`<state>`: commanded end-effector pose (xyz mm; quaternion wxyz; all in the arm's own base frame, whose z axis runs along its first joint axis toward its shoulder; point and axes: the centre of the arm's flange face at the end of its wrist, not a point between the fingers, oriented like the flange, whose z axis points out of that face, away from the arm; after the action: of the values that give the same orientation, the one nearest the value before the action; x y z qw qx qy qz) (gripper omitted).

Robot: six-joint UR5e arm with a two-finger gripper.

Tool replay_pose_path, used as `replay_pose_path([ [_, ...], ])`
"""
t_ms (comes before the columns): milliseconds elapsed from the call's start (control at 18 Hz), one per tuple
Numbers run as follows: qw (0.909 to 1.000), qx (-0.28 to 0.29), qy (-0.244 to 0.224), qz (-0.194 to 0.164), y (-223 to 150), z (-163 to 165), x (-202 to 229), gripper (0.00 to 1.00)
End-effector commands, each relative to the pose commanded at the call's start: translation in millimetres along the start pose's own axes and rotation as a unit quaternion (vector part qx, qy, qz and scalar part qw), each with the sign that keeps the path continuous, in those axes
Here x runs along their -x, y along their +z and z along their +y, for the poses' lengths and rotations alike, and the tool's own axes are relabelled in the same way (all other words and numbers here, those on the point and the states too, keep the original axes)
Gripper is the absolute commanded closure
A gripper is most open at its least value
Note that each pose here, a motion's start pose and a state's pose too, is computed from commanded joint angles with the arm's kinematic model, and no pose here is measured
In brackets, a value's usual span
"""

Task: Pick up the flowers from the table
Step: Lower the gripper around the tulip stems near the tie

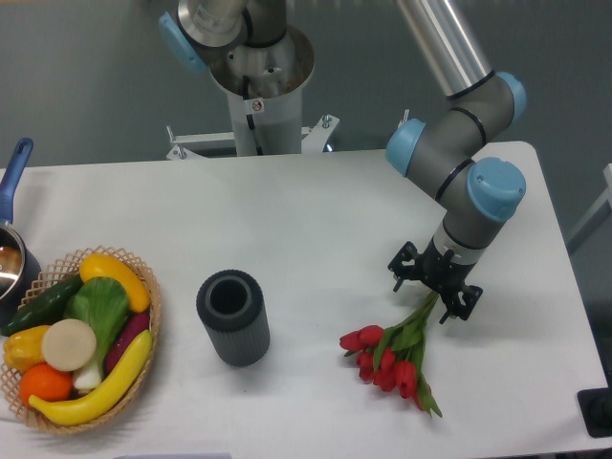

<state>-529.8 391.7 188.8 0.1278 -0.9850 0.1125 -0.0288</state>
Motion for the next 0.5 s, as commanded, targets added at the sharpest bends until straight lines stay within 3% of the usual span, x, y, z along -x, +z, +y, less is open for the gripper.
replay_pose_path([
  [389, 1.0000, -0.001, 0.008, -0.004, 7.4, -5.1, -0.5, 0.11],
  [500, 1.0000, -0.001, 0.008, -0.005, 7.3, -5.2, -0.3, 0.19],
])
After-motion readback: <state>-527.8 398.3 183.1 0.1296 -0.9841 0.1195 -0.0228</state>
